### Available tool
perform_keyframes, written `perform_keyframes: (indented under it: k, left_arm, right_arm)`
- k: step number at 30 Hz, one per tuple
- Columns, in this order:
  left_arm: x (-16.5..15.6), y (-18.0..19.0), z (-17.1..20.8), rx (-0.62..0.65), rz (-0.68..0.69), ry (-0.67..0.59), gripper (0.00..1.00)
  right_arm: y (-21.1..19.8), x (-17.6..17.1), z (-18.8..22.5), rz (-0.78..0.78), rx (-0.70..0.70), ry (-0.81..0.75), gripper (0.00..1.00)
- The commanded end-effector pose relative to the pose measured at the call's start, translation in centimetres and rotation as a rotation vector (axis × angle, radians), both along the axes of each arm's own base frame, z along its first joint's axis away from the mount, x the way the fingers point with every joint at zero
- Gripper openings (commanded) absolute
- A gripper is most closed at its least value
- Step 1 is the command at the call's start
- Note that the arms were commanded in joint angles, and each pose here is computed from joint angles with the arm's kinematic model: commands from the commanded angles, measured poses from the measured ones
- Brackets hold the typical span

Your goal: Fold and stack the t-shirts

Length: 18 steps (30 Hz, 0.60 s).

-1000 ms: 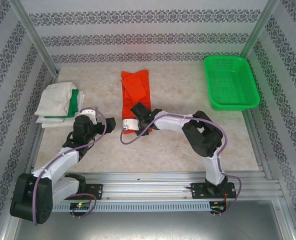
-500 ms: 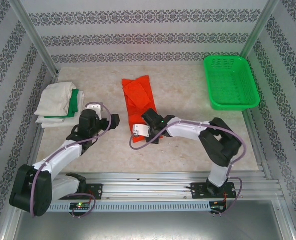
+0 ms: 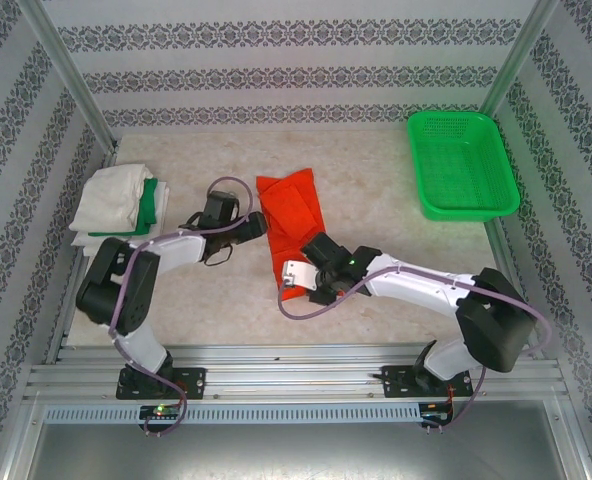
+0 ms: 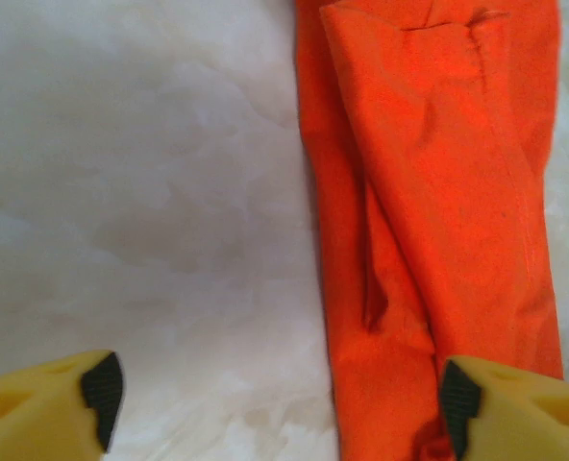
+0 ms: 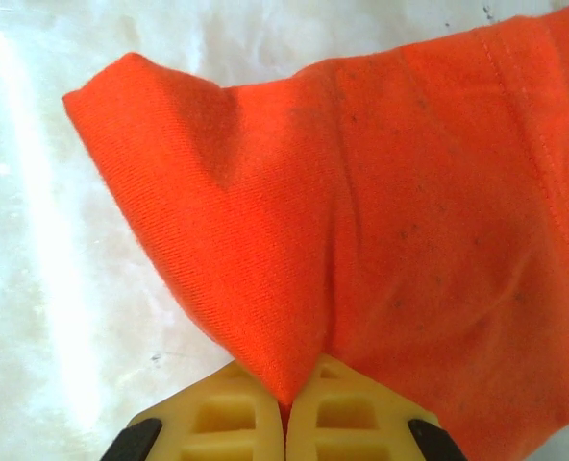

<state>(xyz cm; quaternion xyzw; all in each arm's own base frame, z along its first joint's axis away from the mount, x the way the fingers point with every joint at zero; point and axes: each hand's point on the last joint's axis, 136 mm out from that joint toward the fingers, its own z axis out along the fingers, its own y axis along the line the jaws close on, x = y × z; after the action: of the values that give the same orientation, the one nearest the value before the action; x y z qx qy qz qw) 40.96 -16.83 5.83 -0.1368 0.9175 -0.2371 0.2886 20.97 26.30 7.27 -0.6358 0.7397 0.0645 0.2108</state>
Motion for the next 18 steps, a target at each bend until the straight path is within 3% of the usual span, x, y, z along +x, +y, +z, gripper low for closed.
perform_keyframes:
  k: [1,10,18]
  left_arm:
    - [0.8,-2.3,-0.1,-0.117,0.021,0.071,0.74]
    - [2.3,-4.0,-1.6,-0.207,0.037,0.109,0.38]
    - [2.9,-4.3,-2.4,-0.211,0.031,0.120,0.23]
  right_arm:
    - [-0.6,-0.5,1.0,-0.031,-0.003,-0.001,0.00]
    - [-0.4,0.1,0.6,-0.029,-0.016,-0.016,0.00]
    - [0.1,0.3,0.0,-0.019,-0.025,-0.006,0.00]
